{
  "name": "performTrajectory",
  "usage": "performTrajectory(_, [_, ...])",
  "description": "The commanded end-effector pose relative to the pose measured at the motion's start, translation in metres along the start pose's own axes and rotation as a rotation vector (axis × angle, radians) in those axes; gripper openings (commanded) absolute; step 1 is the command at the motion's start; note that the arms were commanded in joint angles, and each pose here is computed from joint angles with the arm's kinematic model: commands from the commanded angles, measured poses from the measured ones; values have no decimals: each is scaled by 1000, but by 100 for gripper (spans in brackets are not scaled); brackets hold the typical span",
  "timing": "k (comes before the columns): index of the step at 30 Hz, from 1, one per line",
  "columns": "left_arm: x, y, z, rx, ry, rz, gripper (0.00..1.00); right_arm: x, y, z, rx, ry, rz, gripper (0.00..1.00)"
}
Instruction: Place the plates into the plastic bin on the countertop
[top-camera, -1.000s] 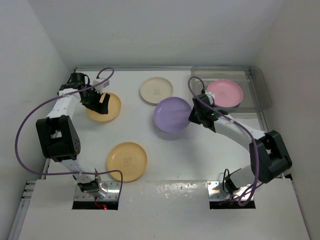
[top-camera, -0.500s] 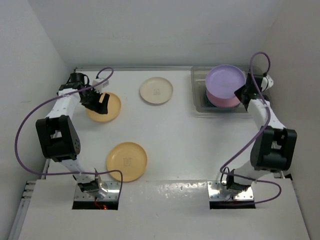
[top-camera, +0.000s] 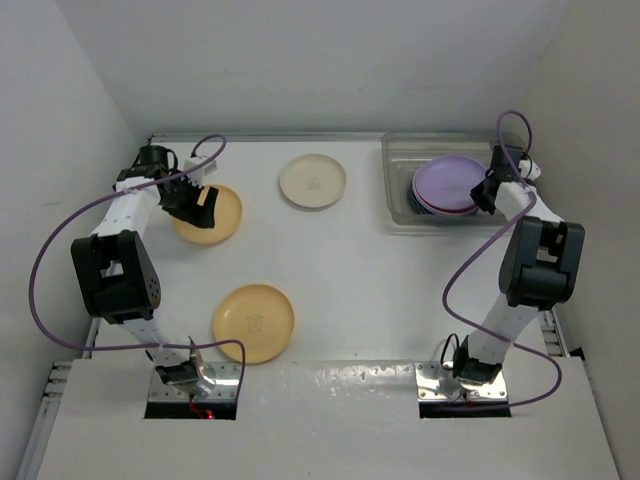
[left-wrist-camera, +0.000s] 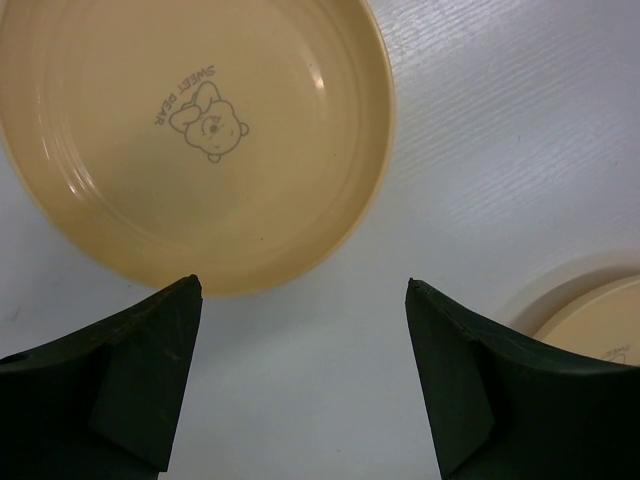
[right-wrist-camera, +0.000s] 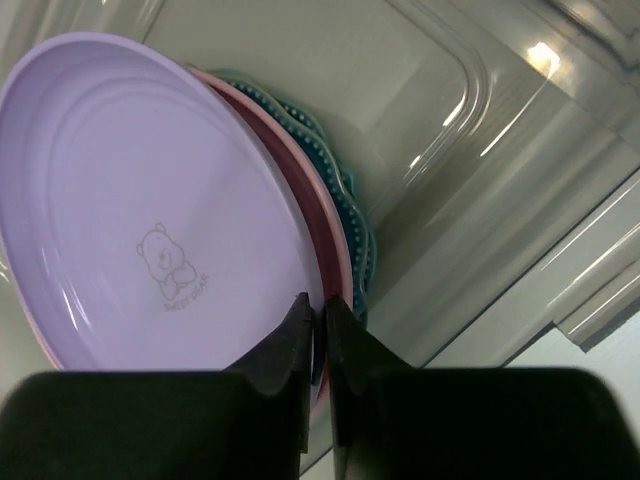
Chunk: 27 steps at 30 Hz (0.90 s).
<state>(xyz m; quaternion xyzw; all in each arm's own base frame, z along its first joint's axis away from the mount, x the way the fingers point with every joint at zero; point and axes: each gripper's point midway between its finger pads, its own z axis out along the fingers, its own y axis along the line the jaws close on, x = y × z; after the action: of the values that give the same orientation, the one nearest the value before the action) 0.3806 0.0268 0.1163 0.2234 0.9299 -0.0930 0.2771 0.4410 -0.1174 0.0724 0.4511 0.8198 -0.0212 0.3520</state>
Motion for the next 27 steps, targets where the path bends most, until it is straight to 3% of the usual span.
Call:
performTrajectory(1, [-8, 8, -7, -23, -26, 7, 84, -17, 16, -5, -51, -19, -18, 11])
performTrajectory(3, [-11, 9, -8, -28, -33, 11, 84, -10, 13, -7, -32, -4, -43, 23])
performTrajectory(4, [-12, 9, -8, -28, -33, 11, 84, -11, 8, -9, -14, -17, -52, 37])
performTrajectory(6, [-12, 9, -8, -28, -33, 11, 84, -11, 6, -10, -12, -26, -78, 50])
performTrajectory(7, [-12, 9, -8, -28, -33, 11, 84, -13, 8, -13, -19, -32, -89, 62])
performTrajectory(10, [-13, 9, -11, -32, -40, 14, 84, -21, 14, -23, -21, -59, -183, 70])
performTrajectory(14, [-15, 8, -14, -37, -47, 18, 84, -41, 35, -62, -14, -174, -369, 73])
performTrajectory(18, [-13, 5, -18, -37, -47, 18, 84, -12, 65, -117, -89, -246, -539, 82])
performTrajectory(19, [-10, 4, -16, -32, -39, 14, 84, 3, 94, -149, -213, -286, -580, 82])
performTrajectory(21, [-13, 2, -20, -29, -52, 18, 84, 64, 108, -155, -399, -149, -666, 83])
performTrajectory(22, [-13, 1, -19, -29, -52, 6, 84, 107, 136, -179, -569, -81, -706, 81])
performTrajectory(24, [-13, 3, -20, -43, -54, -31, 84, 167, 151, -197, -714, 57, -788, 72])
performTrajectory(26, [-18, 12, -23, -74, -77, -77, 84, 245, 164, -217, -826, 217, -937, 71])
performTrajectory(27, [-16, 18, -28, -98, -80, -99, 84, 260, 183, -239, -920, 259, -960, 71])
